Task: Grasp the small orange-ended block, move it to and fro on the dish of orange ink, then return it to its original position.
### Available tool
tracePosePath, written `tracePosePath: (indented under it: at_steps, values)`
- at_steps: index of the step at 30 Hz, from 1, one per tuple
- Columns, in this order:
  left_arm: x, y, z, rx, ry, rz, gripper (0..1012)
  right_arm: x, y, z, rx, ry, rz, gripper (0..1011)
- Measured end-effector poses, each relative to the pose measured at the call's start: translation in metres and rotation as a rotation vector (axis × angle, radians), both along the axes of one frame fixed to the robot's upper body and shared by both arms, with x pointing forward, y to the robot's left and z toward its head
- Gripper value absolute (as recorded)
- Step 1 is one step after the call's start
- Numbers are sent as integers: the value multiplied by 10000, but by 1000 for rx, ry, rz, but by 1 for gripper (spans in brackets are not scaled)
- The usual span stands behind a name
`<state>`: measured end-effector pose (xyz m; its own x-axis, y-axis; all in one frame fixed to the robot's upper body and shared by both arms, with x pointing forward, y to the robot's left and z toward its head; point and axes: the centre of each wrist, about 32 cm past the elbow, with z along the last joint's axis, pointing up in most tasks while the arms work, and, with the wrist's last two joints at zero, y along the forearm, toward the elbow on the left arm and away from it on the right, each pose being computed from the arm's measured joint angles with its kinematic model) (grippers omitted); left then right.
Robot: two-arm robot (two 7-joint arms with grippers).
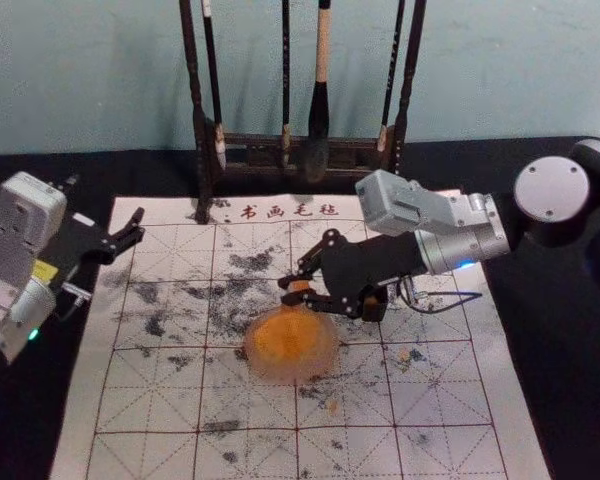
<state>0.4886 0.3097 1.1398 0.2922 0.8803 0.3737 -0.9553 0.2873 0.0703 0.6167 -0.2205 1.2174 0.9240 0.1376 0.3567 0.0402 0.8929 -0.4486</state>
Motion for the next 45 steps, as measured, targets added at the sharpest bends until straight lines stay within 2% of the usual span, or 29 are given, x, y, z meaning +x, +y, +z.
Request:
tracePosePath:
  at_steps: [9, 15, 16, 21, 26, 31, 35, 45]
  values:
    - [0, 0, 0, 0, 0, 0, 1001, -154, -130, 124, 32, -29, -18, 133]
    - [0, 0, 0, 0, 0, 0, 1001, -326, -335, 196, 58, -31, -65, 133]
    - [0, 0, 0, 0, 0, 0, 1001, -326, -335, 196, 58, -31, -65, 133]
    - [0, 0, 0, 0, 0, 0, 1001, -435, -507, 232, 74, -8, -114, 133]
    - [0, 0, 0, 0, 0, 0, 1001, -504, -695, 259, 65, 10, -156, 133]
    - [0, 0, 0, 0, 0, 0, 1001, -518, -821, 268, 51, 16, -188, 133]
    - [0, 0, 0, 0, 0, 0, 1001, -503, -908, 231, 27, 22, -220, 133]
    - [0, 0, 0, 0, 0, 0, 1001, -397, -958, 158, -5, 32, -251, 133]
